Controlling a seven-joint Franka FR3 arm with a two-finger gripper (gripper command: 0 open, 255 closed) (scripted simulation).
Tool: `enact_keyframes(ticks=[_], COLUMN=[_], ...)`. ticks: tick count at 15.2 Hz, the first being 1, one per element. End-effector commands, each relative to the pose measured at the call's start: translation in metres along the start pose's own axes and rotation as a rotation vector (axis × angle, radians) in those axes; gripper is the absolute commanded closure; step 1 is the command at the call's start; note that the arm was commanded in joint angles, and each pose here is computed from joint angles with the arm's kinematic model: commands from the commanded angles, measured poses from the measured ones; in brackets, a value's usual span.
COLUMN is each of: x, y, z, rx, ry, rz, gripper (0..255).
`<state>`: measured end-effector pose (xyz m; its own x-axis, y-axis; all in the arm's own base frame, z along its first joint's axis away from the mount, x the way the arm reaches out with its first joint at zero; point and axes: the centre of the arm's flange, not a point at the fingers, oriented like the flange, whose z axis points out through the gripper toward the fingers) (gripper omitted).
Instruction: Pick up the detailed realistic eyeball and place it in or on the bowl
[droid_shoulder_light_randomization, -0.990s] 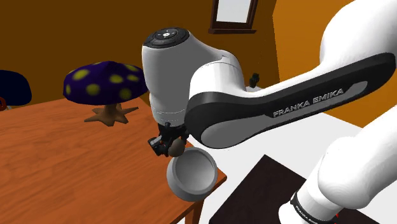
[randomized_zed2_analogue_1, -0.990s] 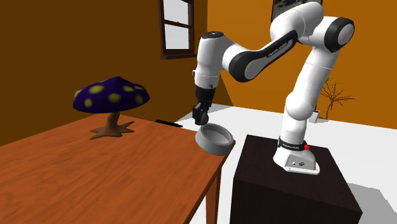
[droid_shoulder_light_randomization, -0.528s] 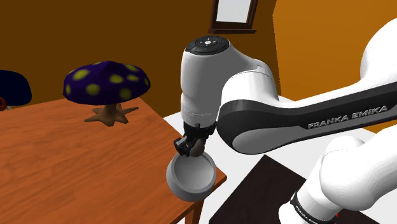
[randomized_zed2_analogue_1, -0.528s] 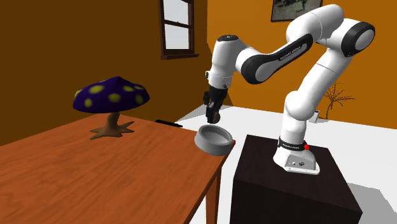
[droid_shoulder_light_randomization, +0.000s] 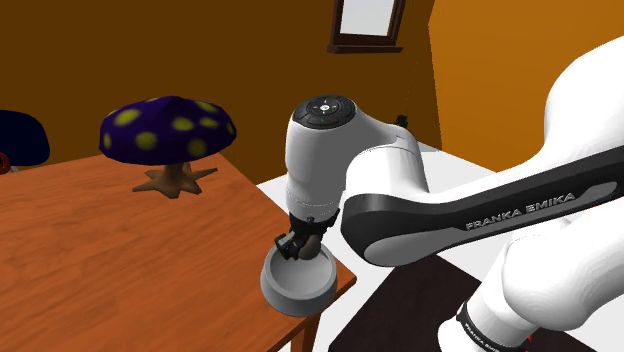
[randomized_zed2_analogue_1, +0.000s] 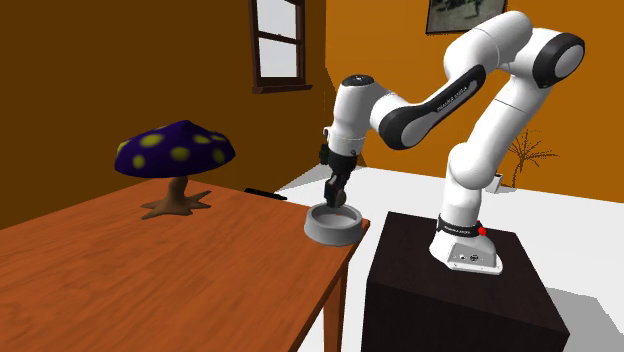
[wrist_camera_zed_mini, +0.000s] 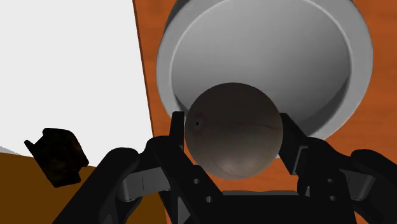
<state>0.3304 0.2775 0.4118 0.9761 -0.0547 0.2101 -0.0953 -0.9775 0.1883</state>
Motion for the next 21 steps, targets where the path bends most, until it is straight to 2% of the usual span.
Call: enact_keyframes(ticks=[1,10,11,16,20,21], x=[-0.002,-0.004,-0.004,-0.004,-0.004,-0.004], y=[-0.003,-0.004,-0.004,-0.004,-0.004,-0.004], z=[0.011,0.018,0.018,0.018,-0.032,-0.032], rx=[0.001,0.001,0.001,0.001,0.001,0.001], ry=[0.001,0.001,0.001,0.001,0.001,0.001], rz=[0.000,0.000,0.000,0.000,0.000,0.000], gripper=[255,255,0,0,0,0])
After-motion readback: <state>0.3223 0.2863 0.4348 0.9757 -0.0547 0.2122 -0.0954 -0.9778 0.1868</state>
